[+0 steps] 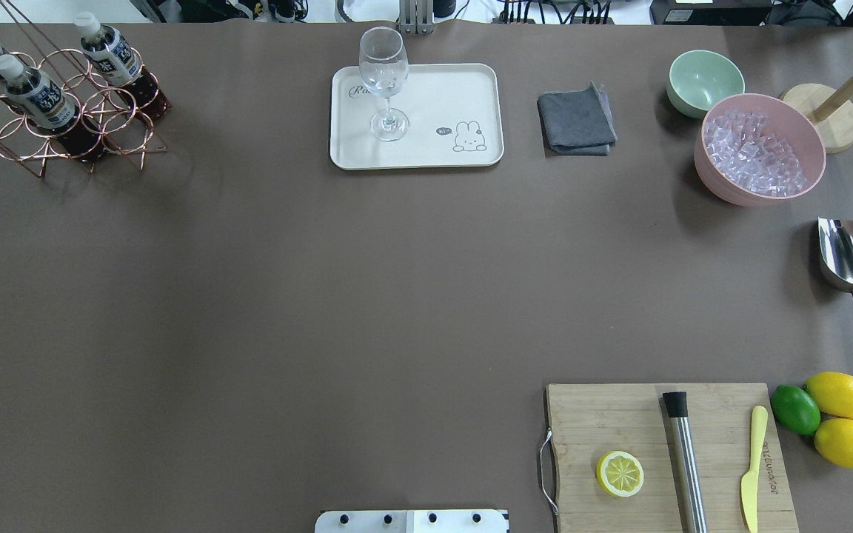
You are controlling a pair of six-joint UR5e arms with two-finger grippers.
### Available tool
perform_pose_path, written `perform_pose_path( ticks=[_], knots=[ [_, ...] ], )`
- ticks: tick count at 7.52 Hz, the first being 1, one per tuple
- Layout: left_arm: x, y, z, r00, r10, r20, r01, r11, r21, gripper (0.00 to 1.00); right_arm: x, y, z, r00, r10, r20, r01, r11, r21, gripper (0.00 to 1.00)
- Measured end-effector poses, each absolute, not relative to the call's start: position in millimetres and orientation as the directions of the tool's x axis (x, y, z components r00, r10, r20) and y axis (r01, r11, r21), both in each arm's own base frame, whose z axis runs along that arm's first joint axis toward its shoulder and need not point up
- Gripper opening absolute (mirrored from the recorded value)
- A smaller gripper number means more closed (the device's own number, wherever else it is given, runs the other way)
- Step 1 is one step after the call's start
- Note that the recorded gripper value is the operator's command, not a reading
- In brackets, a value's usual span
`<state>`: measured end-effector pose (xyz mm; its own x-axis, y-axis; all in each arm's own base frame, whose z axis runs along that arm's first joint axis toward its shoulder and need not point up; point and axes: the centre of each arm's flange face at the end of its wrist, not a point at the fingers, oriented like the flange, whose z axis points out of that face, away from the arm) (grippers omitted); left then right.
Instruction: Take tea from basket to plate
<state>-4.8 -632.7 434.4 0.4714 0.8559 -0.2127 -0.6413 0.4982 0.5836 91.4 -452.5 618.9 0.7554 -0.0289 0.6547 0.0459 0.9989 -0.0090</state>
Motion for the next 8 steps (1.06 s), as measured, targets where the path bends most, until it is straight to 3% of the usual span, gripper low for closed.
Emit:
perform_pose_path(
  ticks=[2,5,7,8],
  knots=[
    [1.6,-653.3,394.2,0.342,0.936,-0.082,-0.718,0.317,0.62,0.98,91.2,-453.3,617.8,0.754,-0.03,0.656,0.046,0.999,-0.007,1.0],
    [17.3,-726.1,366.3,0.256,0.961,-0.108,-0.712,0.263,0.651,0.97,91.2,-453.7,617.6,0.754,-0.03,0.656,0.046,0.999,-0.006,1.0],
    [34.7,-739.0,368.6,0.207,0.973,-0.101,-0.719,0.221,0.658,0.95,91.3,-453.7,618.0,0.754,-0.03,0.656,0.046,0.999,-0.007,1.0],
    [39.2,-741.2,373.8,0.2,0.975,-0.095,-0.72,0.213,0.661,0.8,91.3,-453.7,618.1,0.755,-0.03,0.656,0.046,0.999,-0.007,1.0]
  ],
)
